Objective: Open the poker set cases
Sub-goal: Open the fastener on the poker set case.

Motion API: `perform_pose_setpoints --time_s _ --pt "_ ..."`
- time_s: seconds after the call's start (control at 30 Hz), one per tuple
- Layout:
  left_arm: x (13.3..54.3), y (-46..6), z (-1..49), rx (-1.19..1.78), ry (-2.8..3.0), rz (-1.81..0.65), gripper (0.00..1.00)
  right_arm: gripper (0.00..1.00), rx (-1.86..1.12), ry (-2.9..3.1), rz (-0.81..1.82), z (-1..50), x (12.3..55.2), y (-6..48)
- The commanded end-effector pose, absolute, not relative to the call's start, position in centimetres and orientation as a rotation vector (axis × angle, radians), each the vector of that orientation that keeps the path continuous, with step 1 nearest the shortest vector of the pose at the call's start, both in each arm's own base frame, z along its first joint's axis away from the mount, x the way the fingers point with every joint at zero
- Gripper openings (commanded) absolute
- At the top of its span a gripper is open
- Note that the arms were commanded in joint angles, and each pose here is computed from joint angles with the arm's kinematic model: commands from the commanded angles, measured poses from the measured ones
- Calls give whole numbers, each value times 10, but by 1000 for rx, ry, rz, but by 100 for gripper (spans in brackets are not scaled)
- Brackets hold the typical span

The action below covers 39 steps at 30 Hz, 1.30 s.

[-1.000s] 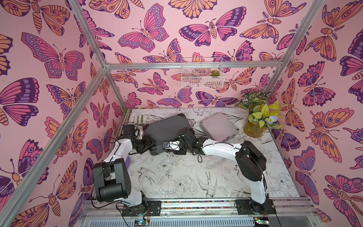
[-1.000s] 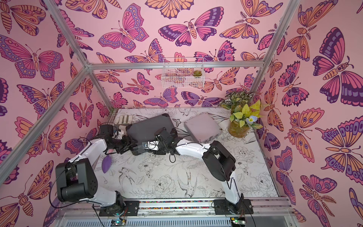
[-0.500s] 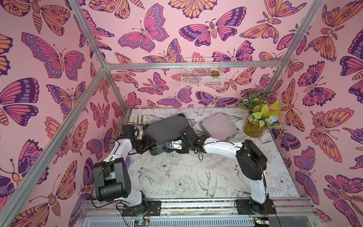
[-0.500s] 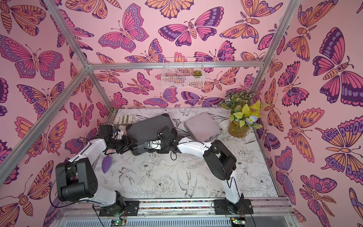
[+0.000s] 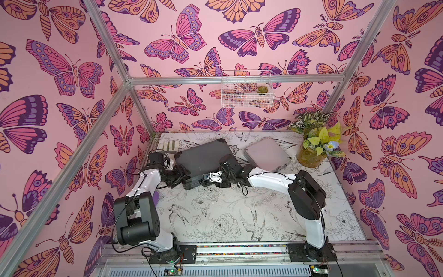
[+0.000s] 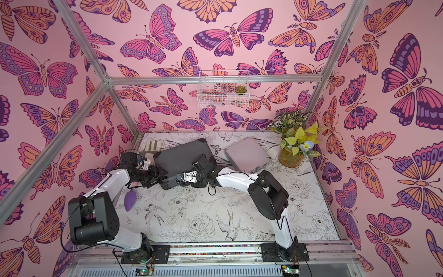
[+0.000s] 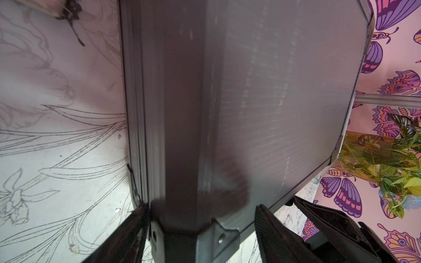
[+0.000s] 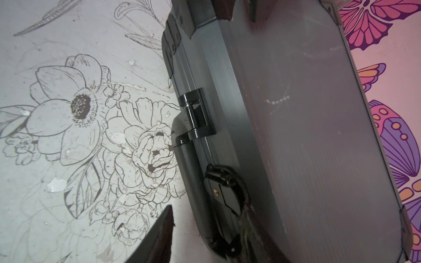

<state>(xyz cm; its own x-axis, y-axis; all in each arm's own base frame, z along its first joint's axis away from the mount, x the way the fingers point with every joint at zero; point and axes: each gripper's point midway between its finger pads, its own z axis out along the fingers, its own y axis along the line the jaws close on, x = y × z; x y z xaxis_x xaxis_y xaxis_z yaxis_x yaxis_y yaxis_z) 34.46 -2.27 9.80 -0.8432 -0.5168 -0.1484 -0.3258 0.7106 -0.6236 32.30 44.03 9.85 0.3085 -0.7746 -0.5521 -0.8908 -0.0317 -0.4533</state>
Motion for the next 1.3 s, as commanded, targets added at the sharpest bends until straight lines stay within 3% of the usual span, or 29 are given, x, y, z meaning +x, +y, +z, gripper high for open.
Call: perform_pose_setpoints --time_s 0.0,0.67,1.27 --pt "348 -39 97 -610 2600 -986 75 46 -1890 1490 230 80 312 440" --pt "349 -39 97 -623 2601 -996 75 25 -2058 1438 174 52 291 425" --pt "349 -38 96 -631 2602 -997 75 21 -2176 1433 193 28 258 410"
